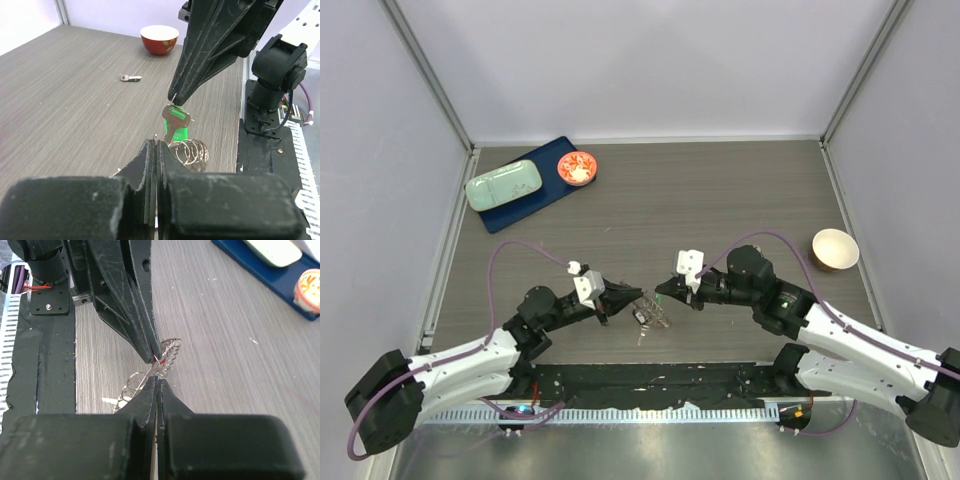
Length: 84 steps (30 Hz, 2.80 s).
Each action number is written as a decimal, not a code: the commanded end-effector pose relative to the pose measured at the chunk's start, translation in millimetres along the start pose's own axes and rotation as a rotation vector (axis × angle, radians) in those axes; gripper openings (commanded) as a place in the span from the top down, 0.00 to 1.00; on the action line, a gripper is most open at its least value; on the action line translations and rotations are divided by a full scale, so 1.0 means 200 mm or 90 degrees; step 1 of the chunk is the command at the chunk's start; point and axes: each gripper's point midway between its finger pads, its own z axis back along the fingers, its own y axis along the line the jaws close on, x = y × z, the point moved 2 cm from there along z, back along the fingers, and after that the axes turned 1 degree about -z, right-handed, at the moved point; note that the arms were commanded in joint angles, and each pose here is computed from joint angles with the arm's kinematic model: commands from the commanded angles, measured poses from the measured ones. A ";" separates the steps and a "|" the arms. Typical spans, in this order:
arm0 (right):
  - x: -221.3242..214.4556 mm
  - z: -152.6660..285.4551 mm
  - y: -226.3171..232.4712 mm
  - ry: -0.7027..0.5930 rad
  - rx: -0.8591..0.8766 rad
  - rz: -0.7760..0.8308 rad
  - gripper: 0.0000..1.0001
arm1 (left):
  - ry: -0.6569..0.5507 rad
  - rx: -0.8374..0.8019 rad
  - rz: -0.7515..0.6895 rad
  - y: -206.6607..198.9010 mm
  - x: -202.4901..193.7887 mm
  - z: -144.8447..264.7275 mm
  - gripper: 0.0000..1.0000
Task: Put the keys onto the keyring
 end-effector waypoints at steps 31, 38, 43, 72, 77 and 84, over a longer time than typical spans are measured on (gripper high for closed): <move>0.00 -0.14 0.03 -0.082 0.062 -0.021 0.99 | -0.141 0.002 -0.002 -0.04 0.17 0.09 1.00; 0.00 -0.12 0.01 -0.076 0.048 -0.019 0.99 | -0.143 -0.007 -0.002 -0.05 0.18 0.08 1.00; -0.01 -0.12 0.02 -0.068 0.059 -0.019 0.99 | -0.139 -0.015 0.000 -0.06 0.18 0.07 1.00; -0.02 -0.13 0.05 -0.061 0.104 -0.031 0.99 | -0.137 -0.027 0.004 -0.06 0.18 0.04 1.00; -0.04 -0.13 0.06 -0.052 0.110 -0.037 0.99 | -0.139 -0.026 0.002 -0.06 0.19 0.04 1.00; -0.03 -0.12 0.02 -0.053 0.075 -0.031 0.99 | -0.139 -0.027 0.001 -0.06 0.19 0.04 1.00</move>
